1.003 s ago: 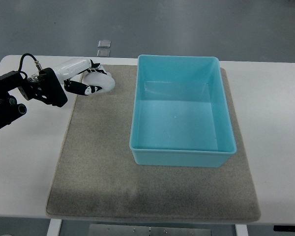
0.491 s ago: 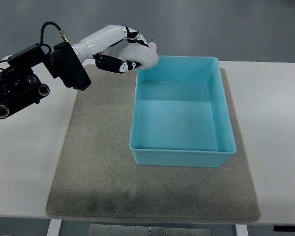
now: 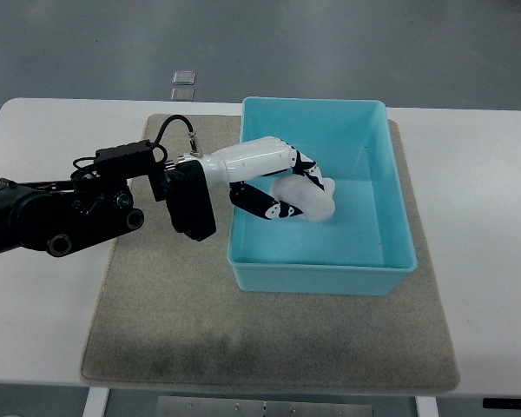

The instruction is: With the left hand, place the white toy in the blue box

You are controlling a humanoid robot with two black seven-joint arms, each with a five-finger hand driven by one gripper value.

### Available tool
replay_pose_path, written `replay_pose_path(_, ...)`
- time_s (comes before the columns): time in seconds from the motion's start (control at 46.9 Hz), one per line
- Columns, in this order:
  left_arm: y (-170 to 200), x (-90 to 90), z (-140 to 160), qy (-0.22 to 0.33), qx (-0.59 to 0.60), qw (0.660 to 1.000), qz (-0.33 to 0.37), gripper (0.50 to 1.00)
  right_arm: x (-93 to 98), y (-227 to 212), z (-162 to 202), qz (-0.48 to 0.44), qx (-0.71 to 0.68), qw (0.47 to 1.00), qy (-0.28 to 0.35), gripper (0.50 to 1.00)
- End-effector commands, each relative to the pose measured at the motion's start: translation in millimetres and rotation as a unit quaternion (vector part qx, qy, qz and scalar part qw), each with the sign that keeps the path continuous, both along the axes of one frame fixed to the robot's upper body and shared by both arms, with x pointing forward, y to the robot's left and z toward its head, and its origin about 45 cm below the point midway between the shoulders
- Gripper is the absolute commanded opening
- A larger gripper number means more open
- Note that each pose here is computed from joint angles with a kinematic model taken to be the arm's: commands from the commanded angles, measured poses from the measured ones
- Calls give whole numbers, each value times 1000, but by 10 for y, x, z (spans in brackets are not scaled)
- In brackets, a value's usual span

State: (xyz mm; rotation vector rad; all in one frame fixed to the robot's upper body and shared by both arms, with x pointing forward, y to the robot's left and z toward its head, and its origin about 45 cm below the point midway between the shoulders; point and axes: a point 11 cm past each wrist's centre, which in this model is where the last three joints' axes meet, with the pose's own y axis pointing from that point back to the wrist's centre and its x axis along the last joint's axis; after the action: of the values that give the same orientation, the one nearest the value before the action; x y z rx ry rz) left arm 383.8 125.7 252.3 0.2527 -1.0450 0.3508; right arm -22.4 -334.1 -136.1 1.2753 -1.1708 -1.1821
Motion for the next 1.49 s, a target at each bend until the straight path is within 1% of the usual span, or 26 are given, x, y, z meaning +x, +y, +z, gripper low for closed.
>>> replay_pose_path(0.0, -5, -31, -60, 5, 7, 1000, -4, 707, 0, 0, 0, 1, 0, 1000, 0, 936)
replay_pose_path(0.085, -4, -33, -67, 6, 7, 1000, -4, 778, 0, 0, 0, 0, 0, 1000, 0, 936)
replay_pose_path(0.107, -2, -38, -77, 7, 8, 1000, -4, 816, 1, 0, 0, -1, 0, 1000, 0, 936)
replay_pose_path(0.128, -2, -35, -71, 6, 7, 1000, -4, 869, 0, 0, 0, 0, 0, 1000, 0, 936)
replay_pose_path(0.149, 0, -38, -77, 7, 7, 1000, -3, 912, 0, 0, 0, 0, 0, 1000, 0, 936)
replay_pose_path(0.171, -2, -44, -82, 8, 7, 1000, -4, 930, 0, 0, 0, 0, 0, 1000, 0, 936)
replay_pose_path(0.235, -7, -48, -88, 9, 6, 1000, -4, 936, 1, 0, 0, -1, 0, 1000, 0, 936)
replay_pose_path(0.299, -1, -46, -84, 12, 2, 1000, -1, 962, 0, 0, 0, 1, 0, 1000, 0, 936)
replay_pose_path(0.363, 2, -45, -86, 15, 0, 1000, 1, 969, 0, 0, 0, 0, 0, 1000, 0, 936)
replay_pose_path(0.405, 5, -49, -97, 17, -2, 1000, 2, 994, 1, 0, 0, -1, 0, 1000, 0, 936)
replay_pose_path(0.576, 19, -54, -116, 21, -3, 1000, 4, 994, 0, 0, 0, 0, 0, 1000, 0, 936)
replay_pose_path(0.683, 24, -10, -40, 19, -22, 999, 16, 992, 0, 0, 0, 0, 0, 1000, 0, 936)
replay_pose_path(0.747, 58, 79, 87, 26, -64, 997, 44, 990, 0, 0, 0, 1, 0, 1000, 0, 936)
replay_pose_path(0.832, 171, 199, 172, 71, -144, 982, 103, 990, 1, 0, 0, -1, 0, 1000, 0, 936)
replay_pose_path(0.96, 380, 408, 370, 137, -262, 938, 179, 990, 1, 0, 0, -1, 0, 1000, 0, 936)
replay_pose_path(1.024, 536, 507, 446, 161, -309, 913, 213, 990, 1, 0, 0, -1, 0, 1000, 0, 936)
replay_pose_path(1.131, 855, 672, 502, 177, -357, 877, 267, 994, 0, 0, 0, 0, 0, 1000, 0, 936)
replay_pose_path(1.259, 1064, 787, 543, 185, -393, 850, 297, 994, 0, 0, 0, 0, 0, 1000, 0, 936)
replay_pose_path(1.323, 1155, 829, 579, 195, -422, 830, 308, 994, 0, 0, 0, 1, 0, 1000, 0, 936)
replay_pose_path(1.365, 1251, 861, 579, 208, -449, 808, 320, 994, 0, 0, 0, 1, 0, 1000, 0, 936)
replay_pose_path(1.472, 1529, 936, 501, 255, -530, 728, 353, 994, 0, 0, 0, 0, 0, 1000, 0, 936)
